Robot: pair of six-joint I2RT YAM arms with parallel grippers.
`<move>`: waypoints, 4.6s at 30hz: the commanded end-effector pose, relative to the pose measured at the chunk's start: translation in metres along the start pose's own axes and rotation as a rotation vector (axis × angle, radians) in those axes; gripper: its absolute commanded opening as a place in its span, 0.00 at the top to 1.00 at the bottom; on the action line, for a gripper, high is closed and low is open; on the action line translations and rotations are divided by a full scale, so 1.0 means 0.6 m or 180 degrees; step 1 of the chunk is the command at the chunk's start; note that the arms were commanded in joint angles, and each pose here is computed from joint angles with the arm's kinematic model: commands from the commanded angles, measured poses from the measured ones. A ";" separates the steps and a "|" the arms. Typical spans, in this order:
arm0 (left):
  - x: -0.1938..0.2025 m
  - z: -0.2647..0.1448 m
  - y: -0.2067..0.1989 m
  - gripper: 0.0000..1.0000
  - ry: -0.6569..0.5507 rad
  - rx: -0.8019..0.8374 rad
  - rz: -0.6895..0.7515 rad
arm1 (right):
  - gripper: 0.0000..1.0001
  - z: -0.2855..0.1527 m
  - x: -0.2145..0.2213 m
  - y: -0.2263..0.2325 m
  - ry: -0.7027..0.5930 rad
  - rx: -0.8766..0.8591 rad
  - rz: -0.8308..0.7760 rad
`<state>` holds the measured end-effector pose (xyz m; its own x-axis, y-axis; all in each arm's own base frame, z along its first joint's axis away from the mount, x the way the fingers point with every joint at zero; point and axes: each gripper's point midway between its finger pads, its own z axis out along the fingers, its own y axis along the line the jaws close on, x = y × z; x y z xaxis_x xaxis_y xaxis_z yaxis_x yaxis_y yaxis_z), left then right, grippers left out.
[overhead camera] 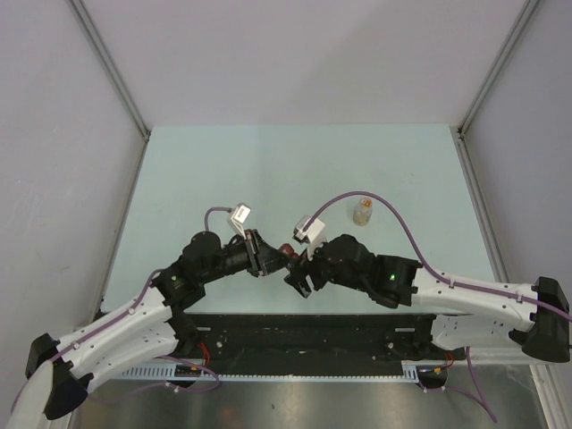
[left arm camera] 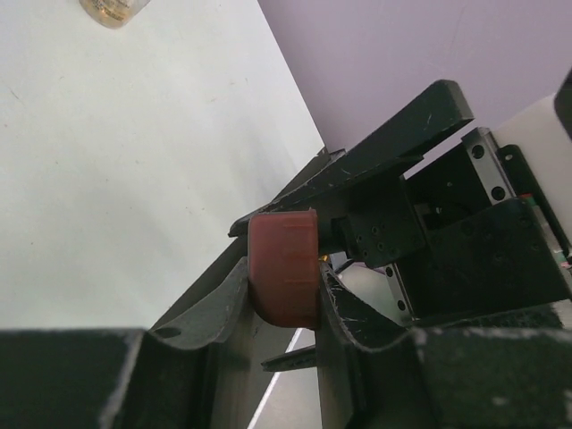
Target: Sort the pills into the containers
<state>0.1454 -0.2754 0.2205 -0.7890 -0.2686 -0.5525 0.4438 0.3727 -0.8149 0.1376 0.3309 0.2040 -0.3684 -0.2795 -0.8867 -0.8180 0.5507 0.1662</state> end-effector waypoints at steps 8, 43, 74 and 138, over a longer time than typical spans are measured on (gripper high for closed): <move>-0.019 -0.003 -0.014 0.99 -0.0201 0.0074 -0.0021 | 0.34 -0.033 -0.023 0.001 -0.0123 0.0037 -0.0019; -0.006 -0.021 -0.023 1.00 -0.0161 0.0230 0.0152 | 0.47 -0.106 -0.047 -0.107 -0.0353 0.0792 0.0274; -0.063 0.014 0.145 0.97 -0.0432 -0.0529 0.0721 | 0.43 -0.157 -0.017 -0.183 -0.0464 0.1400 0.0989; -0.043 0.087 0.336 0.27 -0.0060 -0.1510 0.0940 | 0.28 -0.139 0.041 -0.259 -0.0234 0.1858 0.1077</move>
<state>0.2617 -0.2486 0.0348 -0.7173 -0.0935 -0.6905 0.3986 0.7578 -0.5167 0.2086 0.1793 0.1837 -0.5388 -0.0231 -0.8421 -0.3307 0.9252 0.1862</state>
